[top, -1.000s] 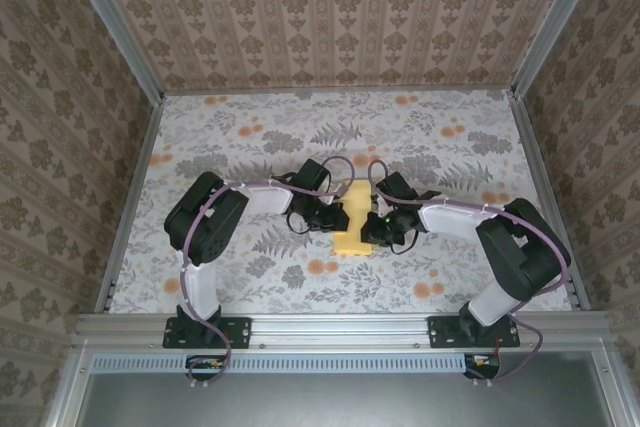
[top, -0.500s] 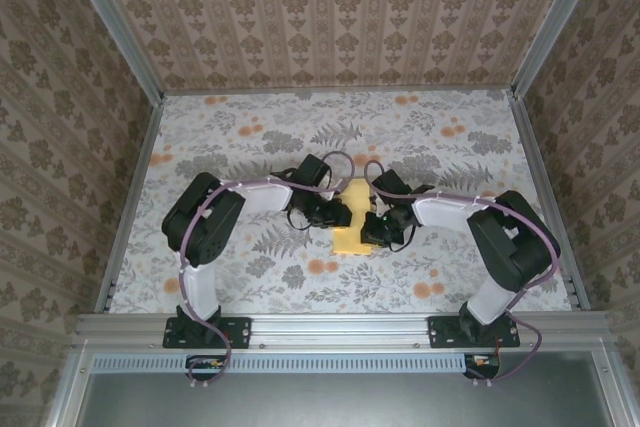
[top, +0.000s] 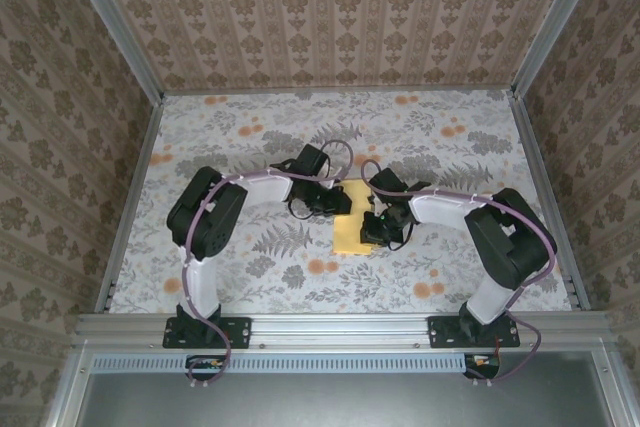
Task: Fold a paper plane with a square sheet of paper (fold left side to right side)
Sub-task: First fold the square sheet of paper in half at the center of the table.
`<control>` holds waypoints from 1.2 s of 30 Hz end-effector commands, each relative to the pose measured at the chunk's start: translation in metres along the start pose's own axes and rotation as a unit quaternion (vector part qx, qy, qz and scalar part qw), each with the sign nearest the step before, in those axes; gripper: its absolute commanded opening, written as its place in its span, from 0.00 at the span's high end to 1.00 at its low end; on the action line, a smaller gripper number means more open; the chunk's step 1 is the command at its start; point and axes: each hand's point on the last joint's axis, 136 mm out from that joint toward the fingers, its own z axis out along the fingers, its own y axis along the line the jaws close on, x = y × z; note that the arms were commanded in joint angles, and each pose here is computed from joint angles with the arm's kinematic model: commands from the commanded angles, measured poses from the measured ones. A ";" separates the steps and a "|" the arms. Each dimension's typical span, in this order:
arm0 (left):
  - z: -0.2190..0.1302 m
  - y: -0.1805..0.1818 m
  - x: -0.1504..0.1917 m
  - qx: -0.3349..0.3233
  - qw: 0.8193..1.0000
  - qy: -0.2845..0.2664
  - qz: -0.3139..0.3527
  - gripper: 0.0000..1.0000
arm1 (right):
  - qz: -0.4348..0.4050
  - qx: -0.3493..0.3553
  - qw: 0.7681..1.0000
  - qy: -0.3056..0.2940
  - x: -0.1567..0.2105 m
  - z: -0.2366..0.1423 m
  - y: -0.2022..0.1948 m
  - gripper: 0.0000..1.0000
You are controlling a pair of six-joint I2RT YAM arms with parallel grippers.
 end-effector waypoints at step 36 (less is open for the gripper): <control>-0.001 0.063 -0.090 -0.079 0.995 -0.065 -0.006 0.89 | -0.007 0.126 0.990 0.057 0.027 0.010 -0.058 0.90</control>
